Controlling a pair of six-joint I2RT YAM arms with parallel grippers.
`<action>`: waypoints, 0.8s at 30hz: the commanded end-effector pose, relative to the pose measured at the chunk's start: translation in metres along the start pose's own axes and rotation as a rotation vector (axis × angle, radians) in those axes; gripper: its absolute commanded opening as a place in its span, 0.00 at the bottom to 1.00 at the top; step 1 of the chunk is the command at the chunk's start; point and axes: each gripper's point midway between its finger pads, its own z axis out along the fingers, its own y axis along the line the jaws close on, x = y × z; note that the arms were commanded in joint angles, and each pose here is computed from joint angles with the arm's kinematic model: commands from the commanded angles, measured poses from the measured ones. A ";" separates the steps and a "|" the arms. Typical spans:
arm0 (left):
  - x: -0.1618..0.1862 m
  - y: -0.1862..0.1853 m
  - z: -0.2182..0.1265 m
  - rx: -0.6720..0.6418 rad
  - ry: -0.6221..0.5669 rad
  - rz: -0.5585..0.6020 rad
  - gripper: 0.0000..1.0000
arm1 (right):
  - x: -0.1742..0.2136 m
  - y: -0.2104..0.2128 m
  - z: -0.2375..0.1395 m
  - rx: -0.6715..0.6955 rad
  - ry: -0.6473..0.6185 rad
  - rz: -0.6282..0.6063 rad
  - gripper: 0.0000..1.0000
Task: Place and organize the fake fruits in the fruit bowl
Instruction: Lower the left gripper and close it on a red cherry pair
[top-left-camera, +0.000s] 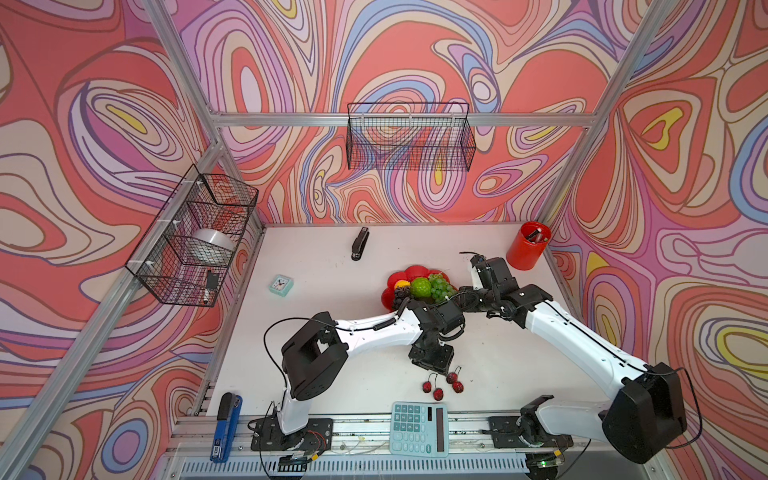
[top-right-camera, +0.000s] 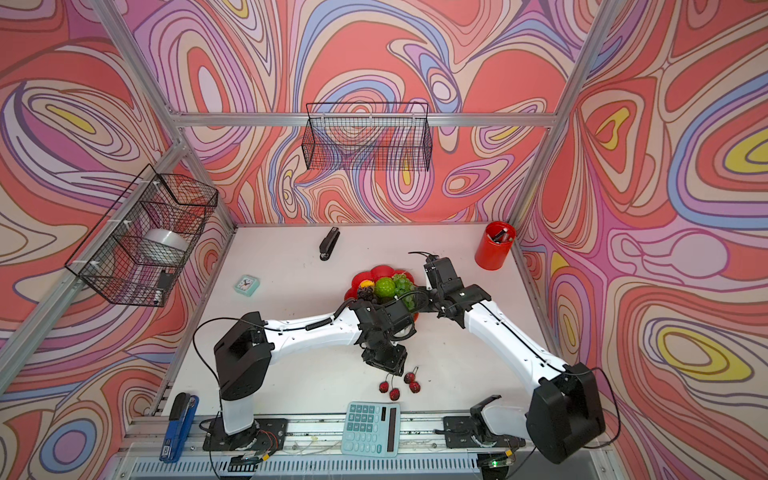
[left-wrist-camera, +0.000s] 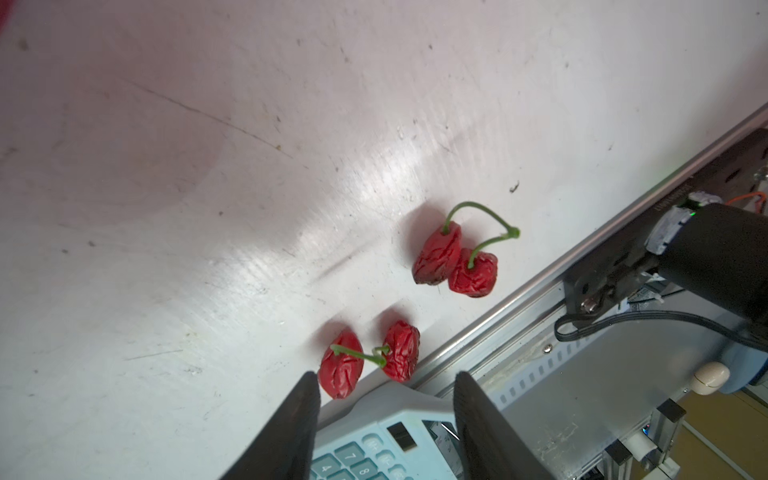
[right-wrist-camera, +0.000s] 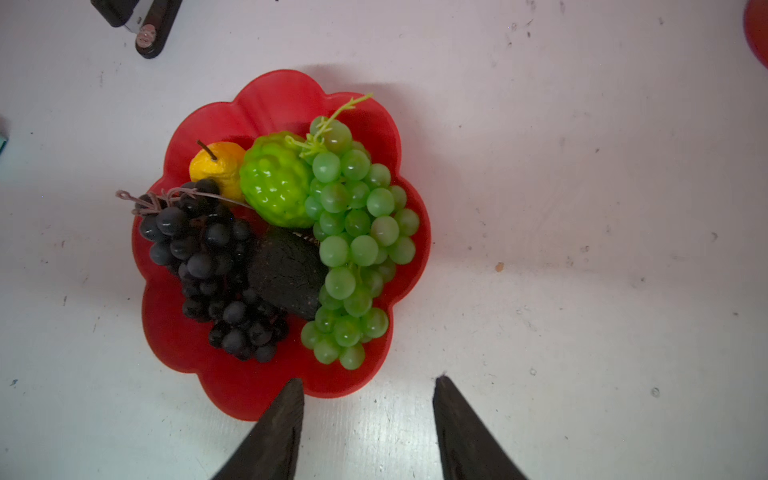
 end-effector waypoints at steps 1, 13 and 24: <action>0.000 0.015 0.013 -0.083 0.032 -0.001 0.54 | -0.001 0.003 -0.010 -0.016 -0.038 -0.004 0.54; 0.002 0.028 0.037 -0.111 0.057 0.029 0.56 | 0.010 -0.014 -0.002 -0.001 -0.029 0.039 0.55; 0.009 0.032 0.047 -0.099 0.073 0.036 0.42 | 0.017 -0.034 0.012 -0.016 0.003 0.117 0.55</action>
